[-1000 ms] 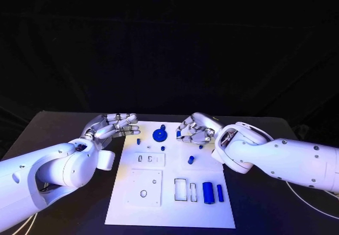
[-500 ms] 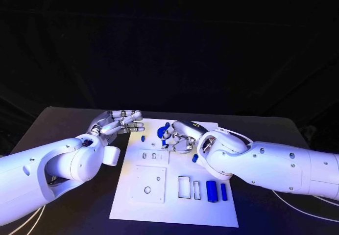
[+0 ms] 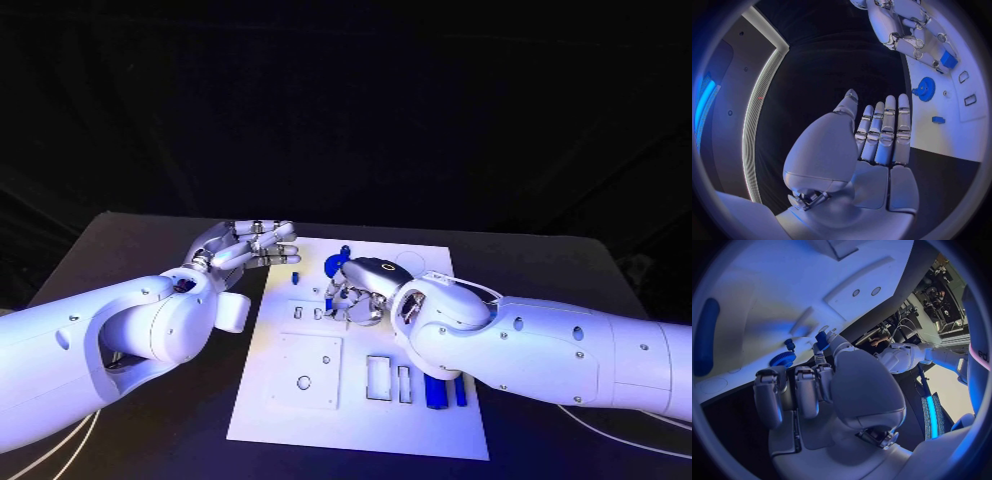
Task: Assemble the parts on the task board
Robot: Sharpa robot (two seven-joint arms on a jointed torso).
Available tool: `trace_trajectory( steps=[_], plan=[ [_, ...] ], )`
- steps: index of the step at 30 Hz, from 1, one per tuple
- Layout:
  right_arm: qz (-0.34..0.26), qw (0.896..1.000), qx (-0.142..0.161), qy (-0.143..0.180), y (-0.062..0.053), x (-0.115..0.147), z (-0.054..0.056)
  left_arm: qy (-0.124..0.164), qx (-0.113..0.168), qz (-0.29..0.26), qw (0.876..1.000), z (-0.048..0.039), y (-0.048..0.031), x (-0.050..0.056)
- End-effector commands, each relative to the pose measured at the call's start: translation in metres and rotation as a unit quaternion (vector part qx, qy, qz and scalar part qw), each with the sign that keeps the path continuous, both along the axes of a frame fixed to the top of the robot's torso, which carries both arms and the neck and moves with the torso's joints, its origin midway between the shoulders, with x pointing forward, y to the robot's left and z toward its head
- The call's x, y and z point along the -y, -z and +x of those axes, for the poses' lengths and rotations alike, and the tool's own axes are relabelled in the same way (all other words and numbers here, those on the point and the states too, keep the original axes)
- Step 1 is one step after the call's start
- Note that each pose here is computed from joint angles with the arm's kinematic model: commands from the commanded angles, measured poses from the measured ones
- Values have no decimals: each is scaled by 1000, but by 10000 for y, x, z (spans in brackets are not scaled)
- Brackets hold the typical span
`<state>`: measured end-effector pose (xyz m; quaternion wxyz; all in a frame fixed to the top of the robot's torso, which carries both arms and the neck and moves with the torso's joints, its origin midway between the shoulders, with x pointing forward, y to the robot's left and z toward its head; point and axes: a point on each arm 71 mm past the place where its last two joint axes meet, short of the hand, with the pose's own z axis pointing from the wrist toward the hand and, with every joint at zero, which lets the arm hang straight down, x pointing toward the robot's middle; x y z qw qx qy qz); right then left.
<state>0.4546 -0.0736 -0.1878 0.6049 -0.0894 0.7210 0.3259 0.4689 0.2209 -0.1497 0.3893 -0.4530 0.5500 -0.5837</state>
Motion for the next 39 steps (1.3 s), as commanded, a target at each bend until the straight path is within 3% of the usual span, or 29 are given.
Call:
trace_trajectory(
  steps=[1,12,39],
  plan=[
    [-25,1000,3,1,43,-13,-3,11,2,-5,1000,-5,-12,29],
    [-30,1000,-6,0,118,-41,-23,11,1,-5,1000,-5,-11,25],
    [-35,999,-11,1,159,-56,-31,10,0,-4,1000,-2,-7,10]
  ],
)
